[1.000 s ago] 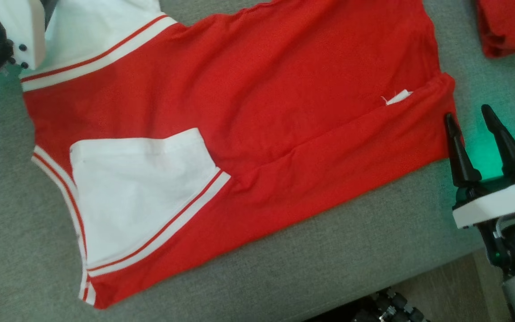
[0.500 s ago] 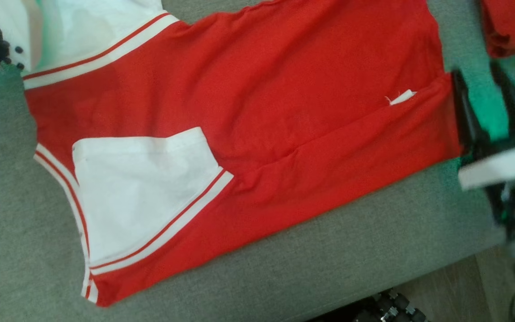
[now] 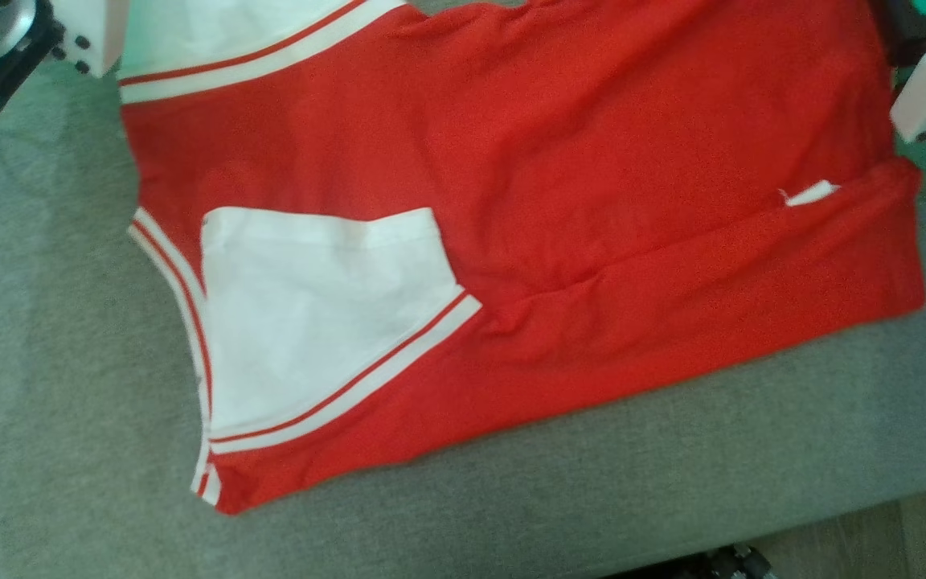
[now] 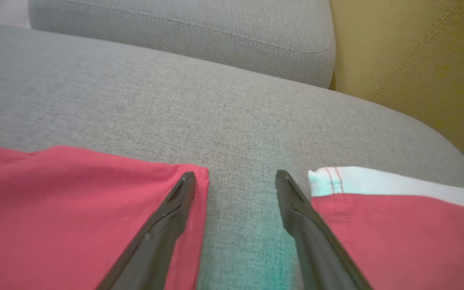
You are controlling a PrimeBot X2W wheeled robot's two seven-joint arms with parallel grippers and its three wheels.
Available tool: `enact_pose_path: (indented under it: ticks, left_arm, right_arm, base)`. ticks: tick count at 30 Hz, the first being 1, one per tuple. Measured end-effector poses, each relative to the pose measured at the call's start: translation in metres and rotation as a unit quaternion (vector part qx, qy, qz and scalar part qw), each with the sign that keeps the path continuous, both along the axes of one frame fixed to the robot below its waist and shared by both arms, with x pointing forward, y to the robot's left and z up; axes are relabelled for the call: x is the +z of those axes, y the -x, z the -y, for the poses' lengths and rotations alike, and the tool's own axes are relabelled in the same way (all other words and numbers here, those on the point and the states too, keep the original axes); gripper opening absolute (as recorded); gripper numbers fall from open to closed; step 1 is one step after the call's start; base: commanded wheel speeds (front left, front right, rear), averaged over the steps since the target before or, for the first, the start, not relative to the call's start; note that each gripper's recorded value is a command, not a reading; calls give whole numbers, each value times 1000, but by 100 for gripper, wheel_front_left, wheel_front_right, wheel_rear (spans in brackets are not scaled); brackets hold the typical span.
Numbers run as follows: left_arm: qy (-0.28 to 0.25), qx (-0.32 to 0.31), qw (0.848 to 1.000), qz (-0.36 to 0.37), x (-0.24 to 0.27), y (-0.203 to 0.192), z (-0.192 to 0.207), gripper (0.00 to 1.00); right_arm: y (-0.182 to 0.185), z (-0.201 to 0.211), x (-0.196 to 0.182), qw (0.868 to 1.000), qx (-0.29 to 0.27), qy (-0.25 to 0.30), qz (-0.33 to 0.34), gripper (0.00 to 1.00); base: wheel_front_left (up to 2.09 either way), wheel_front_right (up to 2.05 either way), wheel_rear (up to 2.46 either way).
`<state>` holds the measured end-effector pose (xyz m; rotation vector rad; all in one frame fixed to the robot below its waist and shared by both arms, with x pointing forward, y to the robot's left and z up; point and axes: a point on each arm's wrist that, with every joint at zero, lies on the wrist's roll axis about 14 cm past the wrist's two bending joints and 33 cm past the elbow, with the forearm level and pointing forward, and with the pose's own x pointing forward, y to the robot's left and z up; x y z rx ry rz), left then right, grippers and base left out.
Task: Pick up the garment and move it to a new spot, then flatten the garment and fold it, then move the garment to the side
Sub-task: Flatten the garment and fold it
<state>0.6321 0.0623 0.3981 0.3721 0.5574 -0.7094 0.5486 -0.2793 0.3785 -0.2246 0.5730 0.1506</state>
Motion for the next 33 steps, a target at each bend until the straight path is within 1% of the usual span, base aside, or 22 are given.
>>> enact_pose_path:
  ticks: [5,11,12,13,14,15,16,17,22,25,30,33]
  left_arm:
    - [-4,-1,1000,9,4,1,-8,0]
    - [-5,-2,1000,6,4,4,-11,0]
    - [-4,-2,1000,6,4,5,-12,0]
    - [-3,-1,1000,6,4,5,-12,0]
    - [-5,-1,1000,5,4,6,-13,0]
    - [-5,0,1000,3,4,6,-14,0]
    - [-5,0,1000,3,4,6,-14,0]
    - [-6,-1,1000,2,3,7,-14,0]
    - [0,3,1000,8,8,6,-16,0]
    - [10,1,1000,21,13,5,-14,0]
    - [25,-8,997,69,32,-4,-10,0]
    - [44,-12,989,140,65,-19,-6,0]
  right_arm:
    - [-10,-6,-16,998,31,42,-41,100]
    - [-18,-14,-20,995,52,59,-65,100]
    - [-19,-15,-20,994,54,60,-69,86]
    - [-18,-16,-20,994,55,61,-74,76]
    - [-17,-17,-22,994,56,58,-78,45]
    - [-16,-18,-23,993,56,55,-84,32]
    - [-16,-18,-23,993,56,55,-84,22]
    - [-14,-19,-24,993,56,52,-89,0]
    - [-12,-21,-24,993,41,26,-107,0]
    - [-14,-16,-19,995,34,20,-92,0]
    - [-25,-9,0,999,11,-12,-34,0]
    - [-36,-6,19,999,-10,-47,16,0]
  base:
    - [0,0,0]
    - [0,0,0]
    - [0,0,0]
    - [0,0,0]
    - [0,0,0]
    - [0,0,0]
    - [0,0,0]
    - [0,0,0]
    - [0,0,0]
    - [0,0,0]
    - [0,0,0]
    - [0,0,0]
